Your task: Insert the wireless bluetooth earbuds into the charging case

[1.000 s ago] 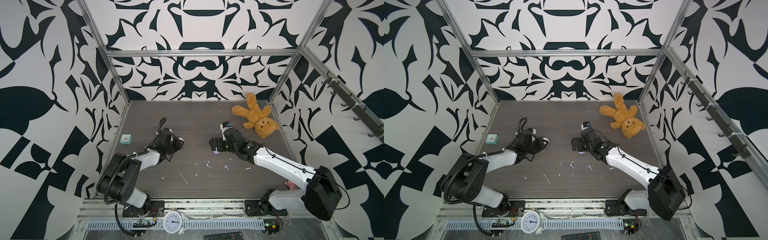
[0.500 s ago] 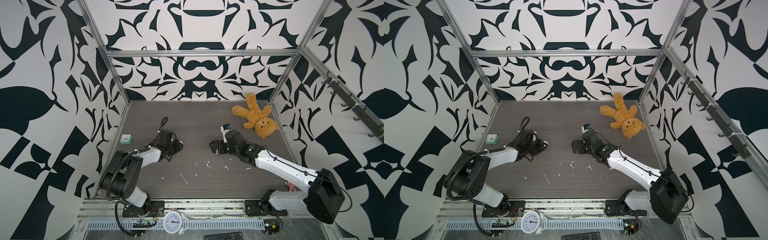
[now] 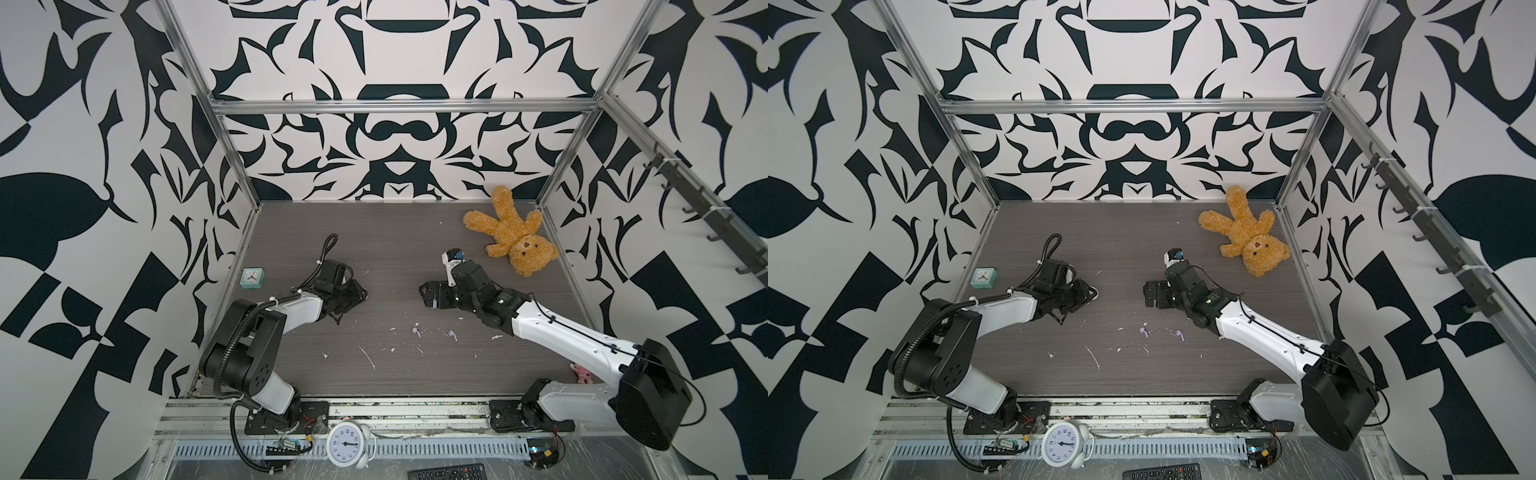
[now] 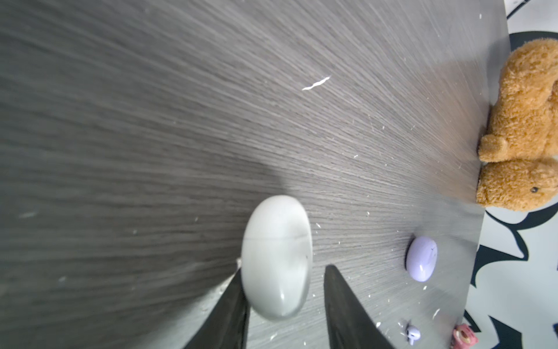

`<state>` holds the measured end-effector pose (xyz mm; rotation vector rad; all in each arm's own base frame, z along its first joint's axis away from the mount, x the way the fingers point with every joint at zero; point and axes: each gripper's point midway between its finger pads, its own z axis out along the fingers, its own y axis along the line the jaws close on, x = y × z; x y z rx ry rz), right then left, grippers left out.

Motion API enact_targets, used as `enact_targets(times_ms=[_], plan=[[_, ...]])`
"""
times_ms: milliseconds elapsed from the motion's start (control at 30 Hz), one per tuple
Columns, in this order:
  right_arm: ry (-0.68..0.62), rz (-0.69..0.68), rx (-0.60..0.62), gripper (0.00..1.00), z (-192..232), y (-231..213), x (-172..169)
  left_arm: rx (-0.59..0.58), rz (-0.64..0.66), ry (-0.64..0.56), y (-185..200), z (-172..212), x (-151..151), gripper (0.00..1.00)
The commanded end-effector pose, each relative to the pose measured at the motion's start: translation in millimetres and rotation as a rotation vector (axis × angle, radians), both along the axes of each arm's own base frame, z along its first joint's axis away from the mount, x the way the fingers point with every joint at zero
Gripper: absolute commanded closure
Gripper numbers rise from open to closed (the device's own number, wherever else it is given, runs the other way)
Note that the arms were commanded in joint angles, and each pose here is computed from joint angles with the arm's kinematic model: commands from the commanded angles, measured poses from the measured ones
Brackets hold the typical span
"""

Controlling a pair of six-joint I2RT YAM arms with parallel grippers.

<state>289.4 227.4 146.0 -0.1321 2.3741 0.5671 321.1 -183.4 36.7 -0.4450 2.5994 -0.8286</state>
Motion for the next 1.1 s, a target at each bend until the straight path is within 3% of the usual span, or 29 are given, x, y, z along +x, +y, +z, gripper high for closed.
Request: enact_targets(times_ms=[0,433,600,700,867,967,1067], plan=[[-0.021,-0.008,0.039,0.00,11,0,0,0.030,0.001,0.020,3,-1,1,0.52],[-0.010,-0.022,0.044,0.00,16,-4,-5,0.069,0.013,-0.021,11,18,5,0.44],[0.024,-0.049,0.005,0.00,16,-13,-9,0.050,0.000,-0.055,9,52,-1,0.24],[0.044,-0.062,-0.038,0.00,14,-21,-12,0.069,-0.019,-0.100,13,80,-7,0.01],[0.055,-0.065,-0.116,0.00,13,-31,-14,0.101,-0.061,-0.198,20,134,-16,0.01],[0.070,-0.055,-0.175,0.00,9,-35,-14,0.149,-0.021,-0.206,32,151,-16,0.01],[0.088,-0.039,-0.237,0.00,7,-38,-12,0.192,-0.059,-0.214,35,162,-18,0.01]])
